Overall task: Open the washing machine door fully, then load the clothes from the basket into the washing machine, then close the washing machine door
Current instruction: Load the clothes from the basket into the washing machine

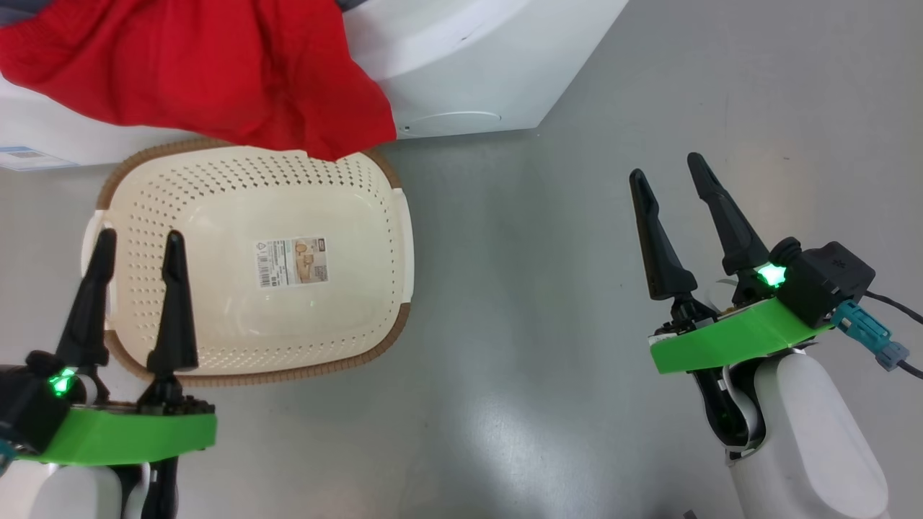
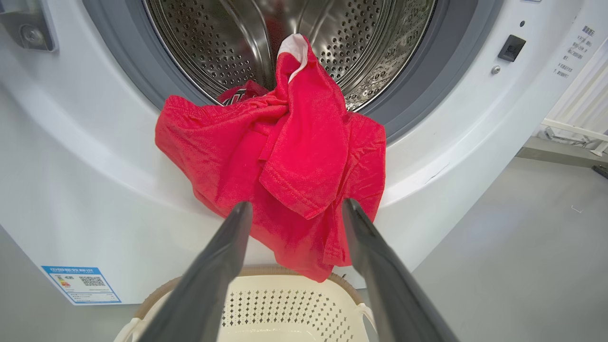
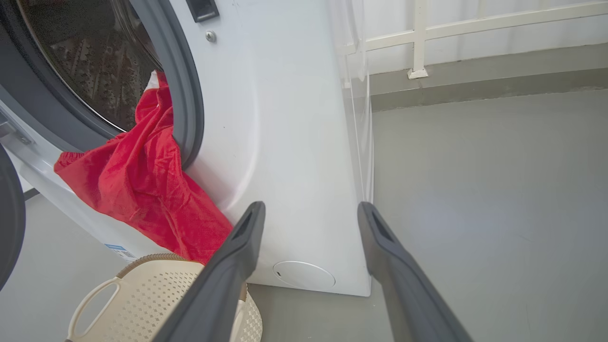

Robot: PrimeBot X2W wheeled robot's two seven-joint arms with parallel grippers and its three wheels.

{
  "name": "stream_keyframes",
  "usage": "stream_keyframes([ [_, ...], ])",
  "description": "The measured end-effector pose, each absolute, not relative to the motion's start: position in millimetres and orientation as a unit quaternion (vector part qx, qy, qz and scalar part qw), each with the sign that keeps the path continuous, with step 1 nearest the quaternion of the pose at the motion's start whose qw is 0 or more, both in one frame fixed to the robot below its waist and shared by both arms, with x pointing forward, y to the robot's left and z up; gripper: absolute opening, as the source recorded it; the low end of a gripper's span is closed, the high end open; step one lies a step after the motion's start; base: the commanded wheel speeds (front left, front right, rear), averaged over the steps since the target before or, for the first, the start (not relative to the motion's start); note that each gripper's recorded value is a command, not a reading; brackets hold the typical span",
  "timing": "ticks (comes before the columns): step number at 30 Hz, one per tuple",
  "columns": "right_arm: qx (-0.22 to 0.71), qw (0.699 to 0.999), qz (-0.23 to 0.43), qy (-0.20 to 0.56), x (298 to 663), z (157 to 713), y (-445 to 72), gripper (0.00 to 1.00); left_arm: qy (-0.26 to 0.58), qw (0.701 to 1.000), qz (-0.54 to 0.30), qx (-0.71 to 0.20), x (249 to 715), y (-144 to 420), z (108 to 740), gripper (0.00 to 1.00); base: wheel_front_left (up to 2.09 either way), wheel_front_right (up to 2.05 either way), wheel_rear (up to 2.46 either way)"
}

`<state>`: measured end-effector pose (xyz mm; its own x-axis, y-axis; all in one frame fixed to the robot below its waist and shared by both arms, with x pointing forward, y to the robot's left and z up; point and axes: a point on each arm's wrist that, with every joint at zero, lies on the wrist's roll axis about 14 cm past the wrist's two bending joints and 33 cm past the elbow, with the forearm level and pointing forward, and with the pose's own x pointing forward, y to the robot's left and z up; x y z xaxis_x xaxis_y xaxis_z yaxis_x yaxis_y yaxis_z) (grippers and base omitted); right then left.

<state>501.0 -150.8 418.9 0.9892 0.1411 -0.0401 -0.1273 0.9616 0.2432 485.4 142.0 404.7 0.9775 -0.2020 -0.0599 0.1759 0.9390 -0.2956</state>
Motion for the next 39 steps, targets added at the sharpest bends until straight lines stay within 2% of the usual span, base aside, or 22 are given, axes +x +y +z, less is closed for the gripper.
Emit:
stream_keyframes([
  [10, 0.119, 0.99, 0.065, 0.029, 499, 420, -154, 1.0, 0.108, 0.972, -0.106, -0.177, 478, 129, 368, 1.0, 0.0, 0.0, 0.0],
  [22, 0.115, 0.991, 0.056, 0.042, 497, 409, -160, 1.0, 0.164, 0.958, -0.121, -0.201, 519, 111, 327, 1.0, 0.0, 0.0, 0.0],
  [39, 0.104, 0.992, 0.039, 0.057, 501, 390, -174, 1.0, 0.238, 0.945, -0.144, -0.172, 560, 97, 272, 1.0, 0.0, 0.0, 0.0],
])
